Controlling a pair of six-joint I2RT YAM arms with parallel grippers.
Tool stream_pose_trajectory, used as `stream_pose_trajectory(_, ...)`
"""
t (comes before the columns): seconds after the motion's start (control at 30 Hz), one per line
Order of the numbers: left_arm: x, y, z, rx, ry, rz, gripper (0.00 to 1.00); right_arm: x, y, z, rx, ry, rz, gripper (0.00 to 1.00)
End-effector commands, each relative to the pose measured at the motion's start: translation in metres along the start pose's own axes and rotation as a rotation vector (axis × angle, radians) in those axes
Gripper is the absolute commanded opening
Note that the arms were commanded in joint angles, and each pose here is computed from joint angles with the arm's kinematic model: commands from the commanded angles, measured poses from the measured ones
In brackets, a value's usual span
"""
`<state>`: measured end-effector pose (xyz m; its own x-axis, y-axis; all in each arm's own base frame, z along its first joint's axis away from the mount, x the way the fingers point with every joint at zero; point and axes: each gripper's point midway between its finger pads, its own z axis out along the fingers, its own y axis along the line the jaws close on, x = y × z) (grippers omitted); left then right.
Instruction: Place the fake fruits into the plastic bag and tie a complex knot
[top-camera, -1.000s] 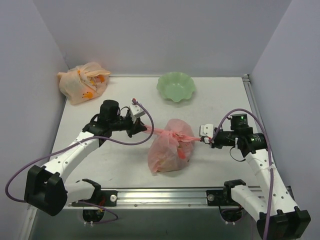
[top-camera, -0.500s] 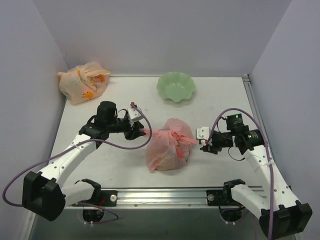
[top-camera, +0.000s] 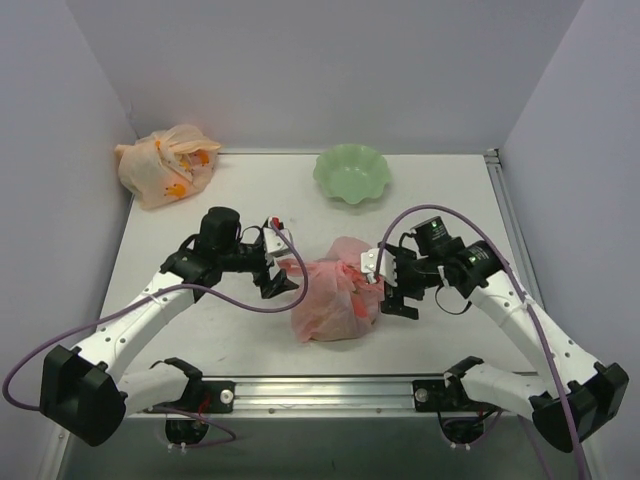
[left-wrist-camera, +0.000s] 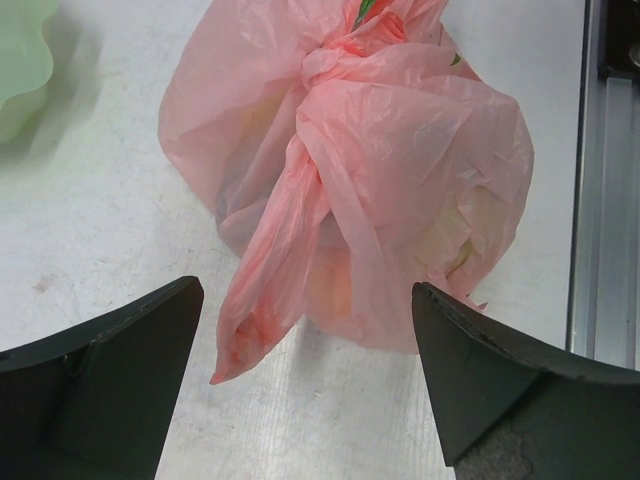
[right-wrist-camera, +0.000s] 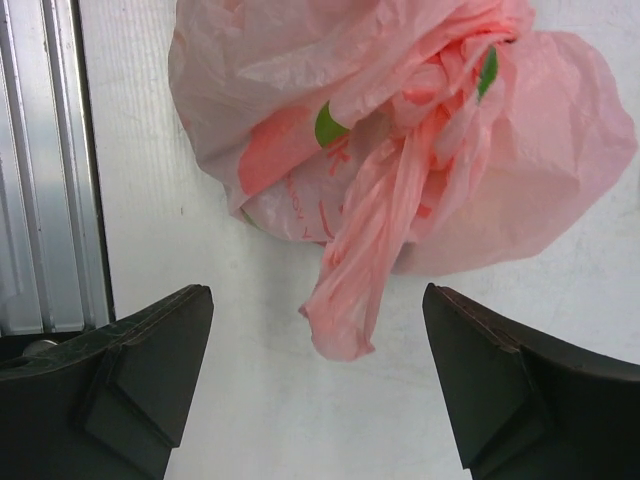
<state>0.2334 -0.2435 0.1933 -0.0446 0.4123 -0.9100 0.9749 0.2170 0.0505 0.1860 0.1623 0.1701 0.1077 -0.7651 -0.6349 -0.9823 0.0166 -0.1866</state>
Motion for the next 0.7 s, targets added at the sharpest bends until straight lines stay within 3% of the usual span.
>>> stream_pose_trajectory(0.0, -0.009, 0.008, -0.004, -0.027, -0.010, 0.090, 0.97, -0.003, -0.007, 0.003, 0.025, 0.086, 0.013, 0.89)
stream_pose_trajectory(0.17, -0.004, 0.021, -0.005, -0.080, -0.024, 0.095, 0.97, -0.008, -0.013, 0.023, 0.032, 0.148, -0.028, 0.83)
stream_pose_trajectory(0.27, -0.001, 0.025, -0.005, -0.091, -0.033, 0.144, 0.97, 0.000, -0.015, 0.031, 0.025, 0.210, -0.034, 0.71)
stream_pose_trajectory(0.3, 0.002, 0.024, -0.005, -0.081, -0.026, 0.170, 0.97, 0.001, -0.016, 0.032, 0.026, 0.219, -0.034, 0.60)
stream_pose_trajectory(0.47, 0.022, 0.013, 0.001, 0.038, 0.018, 0.394, 0.97, 0.009, -0.019, 0.030, 0.052, 0.250, -0.070, 0.33)
stream_pose_trajectory(0.5, 0.027, 0.012, 0.003, 0.048, 0.032, 0.413, 0.97, 0.010, -0.020, 0.029, 0.055, 0.250, -0.077, 0.22)
stream_pose_trajectory(0.6, 0.033, 0.019, 0.016, 0.048, 0.067, 0.493, 0.97, 0.011, -0.019, 0.028, 0.058, 0.252, -0.089, 0.02)
stream_pose_trajectory(0.67, 0.034, 0.020, 0.027, 0.047, 0.077, 0.515, 0.97, 0.010, -0.019, 0.028, 0.059, 0.253, -0.093, 0.00)
